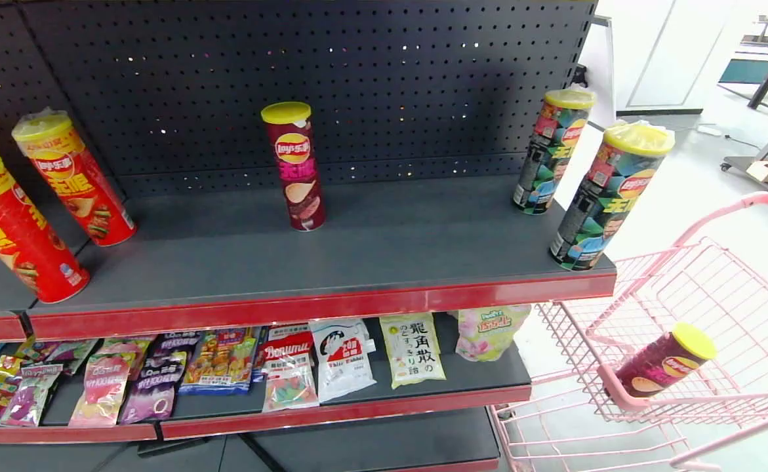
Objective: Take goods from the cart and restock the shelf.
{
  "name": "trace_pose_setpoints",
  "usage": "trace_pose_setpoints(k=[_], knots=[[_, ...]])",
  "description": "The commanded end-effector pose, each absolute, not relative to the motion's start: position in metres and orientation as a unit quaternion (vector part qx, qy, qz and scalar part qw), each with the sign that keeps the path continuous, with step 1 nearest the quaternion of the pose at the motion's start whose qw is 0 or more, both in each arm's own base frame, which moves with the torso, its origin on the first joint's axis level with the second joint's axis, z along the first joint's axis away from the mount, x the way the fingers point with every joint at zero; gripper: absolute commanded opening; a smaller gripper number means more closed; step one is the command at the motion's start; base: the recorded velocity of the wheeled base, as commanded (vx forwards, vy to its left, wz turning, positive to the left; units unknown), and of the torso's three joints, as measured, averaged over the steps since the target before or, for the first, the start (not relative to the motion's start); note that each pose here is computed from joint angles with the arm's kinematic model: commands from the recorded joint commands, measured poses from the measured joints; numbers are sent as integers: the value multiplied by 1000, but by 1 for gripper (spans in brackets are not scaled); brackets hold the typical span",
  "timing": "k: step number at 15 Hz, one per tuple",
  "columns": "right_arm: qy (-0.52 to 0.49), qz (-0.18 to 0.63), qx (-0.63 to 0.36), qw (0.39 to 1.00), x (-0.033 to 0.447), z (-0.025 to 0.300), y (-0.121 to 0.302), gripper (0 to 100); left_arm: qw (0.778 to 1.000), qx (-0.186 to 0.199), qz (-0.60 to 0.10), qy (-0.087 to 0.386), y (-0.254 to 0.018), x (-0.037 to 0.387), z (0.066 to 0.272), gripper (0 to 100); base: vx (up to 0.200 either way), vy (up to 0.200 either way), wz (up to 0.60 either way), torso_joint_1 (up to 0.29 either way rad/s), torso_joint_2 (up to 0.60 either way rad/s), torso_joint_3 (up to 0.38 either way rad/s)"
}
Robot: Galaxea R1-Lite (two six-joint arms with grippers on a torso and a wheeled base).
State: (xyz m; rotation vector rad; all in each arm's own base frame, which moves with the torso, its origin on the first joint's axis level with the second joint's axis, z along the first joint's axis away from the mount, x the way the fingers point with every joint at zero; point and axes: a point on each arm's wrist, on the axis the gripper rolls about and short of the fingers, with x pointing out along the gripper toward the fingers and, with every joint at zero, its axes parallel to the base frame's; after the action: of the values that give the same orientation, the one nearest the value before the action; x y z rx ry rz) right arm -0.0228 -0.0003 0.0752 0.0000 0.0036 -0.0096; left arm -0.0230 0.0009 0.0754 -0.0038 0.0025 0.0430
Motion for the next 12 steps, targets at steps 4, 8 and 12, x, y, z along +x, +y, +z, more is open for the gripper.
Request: trace_pose_setpoints(k=[4, 8, 12], knots=[[2, -5, -1, 1000, -23, 75, 0, 100, 1000, -2, 22, 1, 1, -23, 75, 100, 0, -200, 0, 2, 2, 4], [2, -5, 0, 1000, -23, 75, 0, 100, 1000, -2, 21, 1, 1, -23, 75, 100, 0, -50, 0, -1, 2, 1], [2, -5, 0, 1000, -23, 75, 0, 100, 1000, -2, 22, 1, 1, -23, 75, 100, 0, 0, -600, -2, -2, -1]])
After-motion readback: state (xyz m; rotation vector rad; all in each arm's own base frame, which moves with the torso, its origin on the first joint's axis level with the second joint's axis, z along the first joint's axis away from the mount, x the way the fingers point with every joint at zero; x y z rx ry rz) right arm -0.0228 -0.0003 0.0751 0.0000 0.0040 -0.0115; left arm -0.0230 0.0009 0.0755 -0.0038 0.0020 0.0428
